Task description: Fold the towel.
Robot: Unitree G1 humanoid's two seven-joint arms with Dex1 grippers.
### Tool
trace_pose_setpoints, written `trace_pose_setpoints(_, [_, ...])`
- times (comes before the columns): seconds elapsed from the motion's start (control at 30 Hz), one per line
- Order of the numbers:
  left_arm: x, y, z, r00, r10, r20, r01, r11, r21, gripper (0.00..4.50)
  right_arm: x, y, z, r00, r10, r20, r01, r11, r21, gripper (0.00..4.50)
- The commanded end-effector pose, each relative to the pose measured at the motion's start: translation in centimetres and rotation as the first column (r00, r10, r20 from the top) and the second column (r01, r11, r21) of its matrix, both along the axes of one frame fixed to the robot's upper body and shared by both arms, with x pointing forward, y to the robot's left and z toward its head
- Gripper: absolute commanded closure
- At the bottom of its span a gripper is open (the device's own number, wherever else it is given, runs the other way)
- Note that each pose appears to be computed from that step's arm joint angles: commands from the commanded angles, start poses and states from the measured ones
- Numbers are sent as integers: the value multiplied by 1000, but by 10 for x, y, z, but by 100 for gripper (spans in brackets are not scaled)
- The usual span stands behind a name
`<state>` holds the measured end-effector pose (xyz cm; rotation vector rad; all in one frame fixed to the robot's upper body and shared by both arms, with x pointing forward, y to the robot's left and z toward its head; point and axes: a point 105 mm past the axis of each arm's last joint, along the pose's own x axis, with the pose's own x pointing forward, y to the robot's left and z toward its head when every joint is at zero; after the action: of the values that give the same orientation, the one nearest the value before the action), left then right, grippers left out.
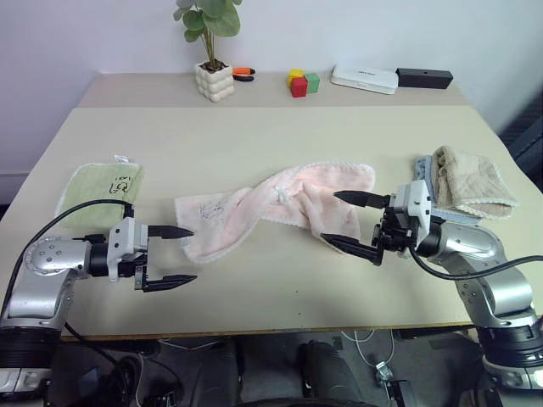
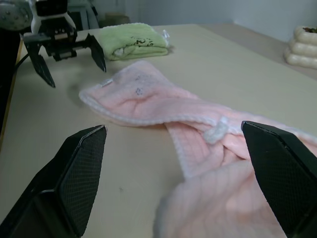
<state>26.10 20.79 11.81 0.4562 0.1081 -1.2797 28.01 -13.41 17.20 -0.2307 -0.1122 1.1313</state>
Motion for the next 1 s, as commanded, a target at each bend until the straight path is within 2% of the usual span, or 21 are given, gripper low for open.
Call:
trace_pose_setpoints(0.03, [6,-11,-4,999,-10,46,9,1000,17,0,0,9,14,997,4,81,-7,1000,28,5])
trace_pose_setpoints(0.23, [19,-27,-1,998,-6,60,8,1000,-27,0,0,18,11,996,-4,93,-1,999,53,5])
trace_pose_setpoints(0.4, [15,-33,-17,996,-71,46,68,996,64,0,-1,21,11,994,-22,106,14,997,72,5])
trace_pose_setpoints(0.5, [10,-35,-32,994,-105,22,102,989,109,85,-1,24,11,994,-28,110,19,996,85,0])
trace_pose_setpoints(0.6, [13,-37,-43,996,-92,10,90,986,140,238,-2,26,11,993,-31,113,20,996,91,0])
trace_pose_setpoints(0.73, [12,-38,-42,995,-93,-25,95,989,114,445,-2,24,11,992,-45,118,34,995,94,0])
trace_pose_setpoints(0.87, [22,-26,-28,998,-56,-3,56,995,88,445,10,14,13,978,-123,168,113,991,71,0])
trace_pose_setpoints(1.0, [19,-20,-10,999,-48,-10,48,999,-2,445,42,-11,14,920,-296,257,302,953,15,0])
